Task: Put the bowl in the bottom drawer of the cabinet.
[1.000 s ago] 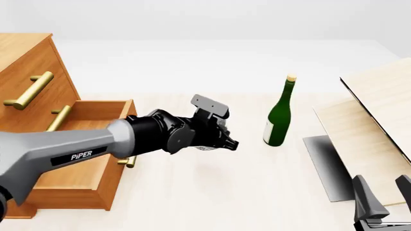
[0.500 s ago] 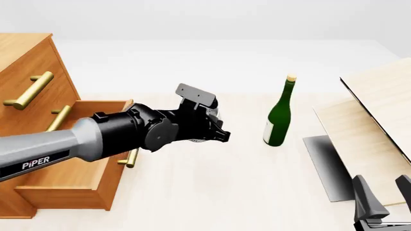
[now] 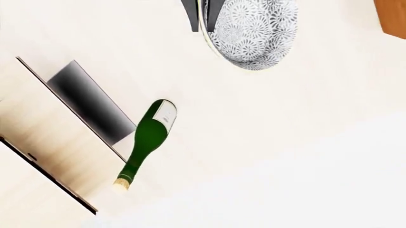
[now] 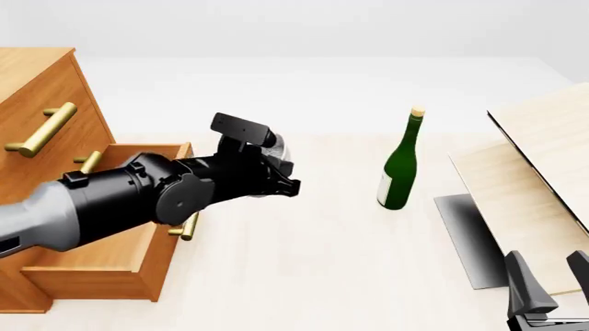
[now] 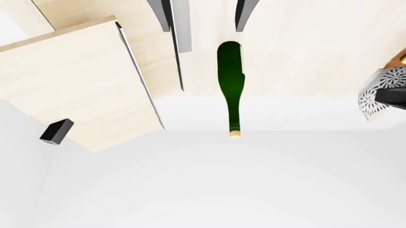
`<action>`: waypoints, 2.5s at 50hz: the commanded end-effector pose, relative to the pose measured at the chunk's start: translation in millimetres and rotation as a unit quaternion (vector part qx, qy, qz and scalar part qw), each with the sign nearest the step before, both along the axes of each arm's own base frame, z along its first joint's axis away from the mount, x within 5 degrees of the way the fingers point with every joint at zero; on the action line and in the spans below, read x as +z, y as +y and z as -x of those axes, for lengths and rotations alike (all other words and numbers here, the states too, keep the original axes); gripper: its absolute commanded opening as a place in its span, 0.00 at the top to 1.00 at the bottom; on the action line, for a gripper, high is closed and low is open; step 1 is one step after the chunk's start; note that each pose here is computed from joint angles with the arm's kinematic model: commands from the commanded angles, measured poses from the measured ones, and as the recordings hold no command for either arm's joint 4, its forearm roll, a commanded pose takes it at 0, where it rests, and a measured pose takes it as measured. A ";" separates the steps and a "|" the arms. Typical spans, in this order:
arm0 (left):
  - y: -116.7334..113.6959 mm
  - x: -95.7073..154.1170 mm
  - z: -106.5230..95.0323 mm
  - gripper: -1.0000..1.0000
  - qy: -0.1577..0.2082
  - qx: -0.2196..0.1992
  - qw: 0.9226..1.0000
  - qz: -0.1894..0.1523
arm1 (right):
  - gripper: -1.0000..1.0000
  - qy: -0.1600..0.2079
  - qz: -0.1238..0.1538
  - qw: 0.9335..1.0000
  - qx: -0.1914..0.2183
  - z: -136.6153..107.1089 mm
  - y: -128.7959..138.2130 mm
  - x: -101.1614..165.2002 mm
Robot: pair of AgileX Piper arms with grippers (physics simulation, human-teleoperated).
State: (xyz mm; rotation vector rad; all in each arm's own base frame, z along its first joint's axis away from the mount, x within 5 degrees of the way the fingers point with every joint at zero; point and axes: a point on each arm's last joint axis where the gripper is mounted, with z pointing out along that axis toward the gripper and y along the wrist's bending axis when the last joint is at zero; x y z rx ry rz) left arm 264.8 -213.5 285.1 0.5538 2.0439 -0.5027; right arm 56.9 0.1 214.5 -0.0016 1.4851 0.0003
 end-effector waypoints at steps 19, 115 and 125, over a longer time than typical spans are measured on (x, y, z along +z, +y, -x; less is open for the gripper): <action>50.2 17.2 10.8 1.00 -0.026 0.053 0.998 0.017 | 0.00 0.000 0.000 1.000 0.000 0.0 0.0 0.0; 165.1 12.7 36.5 1.00 -0.040 0.233 0.971 0.019 | 0.00 0.000 0.000 1.000 0.000 0.0 0.0 0.0; 170.1 3.5 38.6 1.00 -0.033 0.246 0.968 0.023 | 0.00 0.000 0.000 1.000 0.000 0.0 0.0 0.0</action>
